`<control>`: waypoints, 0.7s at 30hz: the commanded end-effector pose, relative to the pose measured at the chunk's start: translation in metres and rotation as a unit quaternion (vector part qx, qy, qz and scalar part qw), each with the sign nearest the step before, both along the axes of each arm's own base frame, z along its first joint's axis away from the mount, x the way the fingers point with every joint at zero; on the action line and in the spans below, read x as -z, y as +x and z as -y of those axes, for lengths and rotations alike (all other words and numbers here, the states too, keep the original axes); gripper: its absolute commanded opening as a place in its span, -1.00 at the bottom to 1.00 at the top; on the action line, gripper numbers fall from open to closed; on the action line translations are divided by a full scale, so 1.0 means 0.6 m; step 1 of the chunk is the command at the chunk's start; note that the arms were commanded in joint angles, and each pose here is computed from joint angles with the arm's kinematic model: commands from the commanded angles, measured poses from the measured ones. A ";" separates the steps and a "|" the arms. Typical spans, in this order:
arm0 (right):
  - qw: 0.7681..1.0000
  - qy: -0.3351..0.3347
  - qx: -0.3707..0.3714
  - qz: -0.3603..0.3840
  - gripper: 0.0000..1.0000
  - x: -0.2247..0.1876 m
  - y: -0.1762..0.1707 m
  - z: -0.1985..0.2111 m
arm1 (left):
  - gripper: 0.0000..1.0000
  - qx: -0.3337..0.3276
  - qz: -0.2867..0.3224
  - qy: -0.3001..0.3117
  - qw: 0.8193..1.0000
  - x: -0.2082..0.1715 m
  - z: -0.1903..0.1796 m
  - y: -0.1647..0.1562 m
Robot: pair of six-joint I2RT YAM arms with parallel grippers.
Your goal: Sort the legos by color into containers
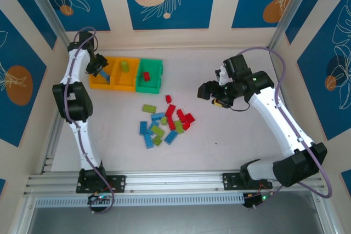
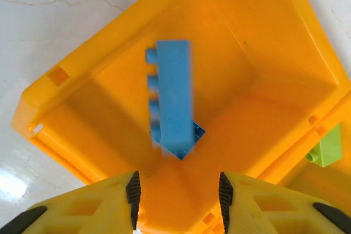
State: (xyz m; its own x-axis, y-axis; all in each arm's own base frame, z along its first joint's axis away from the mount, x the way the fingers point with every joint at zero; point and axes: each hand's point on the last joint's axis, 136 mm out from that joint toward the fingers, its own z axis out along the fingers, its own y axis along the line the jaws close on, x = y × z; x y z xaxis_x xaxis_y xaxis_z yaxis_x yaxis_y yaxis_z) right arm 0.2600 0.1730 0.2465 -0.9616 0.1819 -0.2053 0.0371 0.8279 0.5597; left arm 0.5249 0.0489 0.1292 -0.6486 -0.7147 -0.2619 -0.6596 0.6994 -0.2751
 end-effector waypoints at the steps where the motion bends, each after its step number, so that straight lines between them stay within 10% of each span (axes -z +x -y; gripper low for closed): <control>1: 1.000 0.000 0.006 0.007 0.47 -0.014 -0.007 0.007 | -0.12 0.017 0.031 -0.003 0.999 -0.068 0.002 -0.007; 12: 0.998 -0.033 -0.058 0.012 0.47 0.078 0.054 -0.053 | -0.15 0.145 0.145 -0.062 0.977 -0.247 0.198 -0.203; 21: 0.985 -0.115 -0.125 0.015 0.47 0.190 0.143 -0.153 | -0.01 0.257 0.120 -0.059 0.957 -0.184 0.321 -0.405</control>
State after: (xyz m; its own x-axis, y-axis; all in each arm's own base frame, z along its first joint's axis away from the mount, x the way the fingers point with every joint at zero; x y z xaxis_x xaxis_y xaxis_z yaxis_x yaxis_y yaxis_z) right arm 0.3201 0.2474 0.1329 -0.9849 -0.0747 -0.1564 -0.1310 0.9119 0.3890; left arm 0.2998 -0.1398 0.2767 -0.8165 -0.3753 -0.4388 -0.1088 0.8464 -0.5214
